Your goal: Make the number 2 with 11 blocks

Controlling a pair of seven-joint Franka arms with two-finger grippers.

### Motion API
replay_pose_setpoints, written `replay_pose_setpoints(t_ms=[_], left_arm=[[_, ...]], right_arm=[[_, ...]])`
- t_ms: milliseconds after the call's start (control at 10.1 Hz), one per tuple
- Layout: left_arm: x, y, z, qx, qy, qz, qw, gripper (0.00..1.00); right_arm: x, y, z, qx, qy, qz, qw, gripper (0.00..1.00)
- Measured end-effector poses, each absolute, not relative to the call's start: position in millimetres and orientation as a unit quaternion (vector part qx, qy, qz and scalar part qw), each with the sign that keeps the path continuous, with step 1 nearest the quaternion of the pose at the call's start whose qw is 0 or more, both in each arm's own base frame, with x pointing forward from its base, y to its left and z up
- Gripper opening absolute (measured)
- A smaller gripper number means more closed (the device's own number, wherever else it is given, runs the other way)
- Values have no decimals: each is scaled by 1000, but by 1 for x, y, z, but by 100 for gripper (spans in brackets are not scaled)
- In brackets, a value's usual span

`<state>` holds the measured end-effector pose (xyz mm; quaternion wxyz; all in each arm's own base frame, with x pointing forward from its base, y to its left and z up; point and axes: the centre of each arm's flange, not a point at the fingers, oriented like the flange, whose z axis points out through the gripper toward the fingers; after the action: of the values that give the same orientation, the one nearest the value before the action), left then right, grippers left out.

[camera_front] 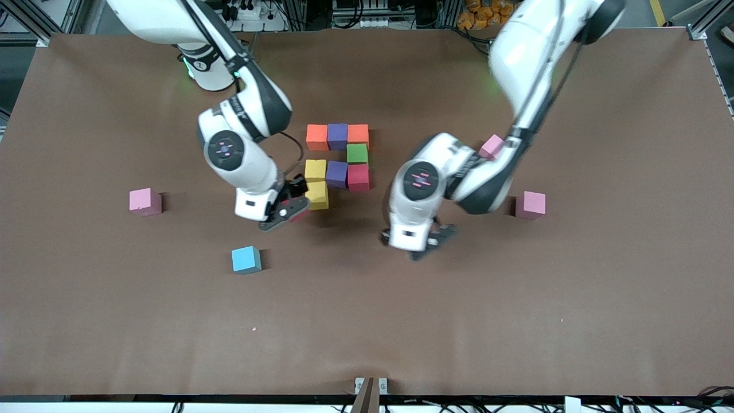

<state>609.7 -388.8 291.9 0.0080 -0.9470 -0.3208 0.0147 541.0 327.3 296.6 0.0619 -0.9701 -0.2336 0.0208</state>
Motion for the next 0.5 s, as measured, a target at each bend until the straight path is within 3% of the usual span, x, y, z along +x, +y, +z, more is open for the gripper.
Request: replay_pose_setpoints(t_ms=[496], left_arm=[[582,-222,305,-953,-299,23,43,100]], right_arm=[[550,358,256,-988,-141,14,66,61]])
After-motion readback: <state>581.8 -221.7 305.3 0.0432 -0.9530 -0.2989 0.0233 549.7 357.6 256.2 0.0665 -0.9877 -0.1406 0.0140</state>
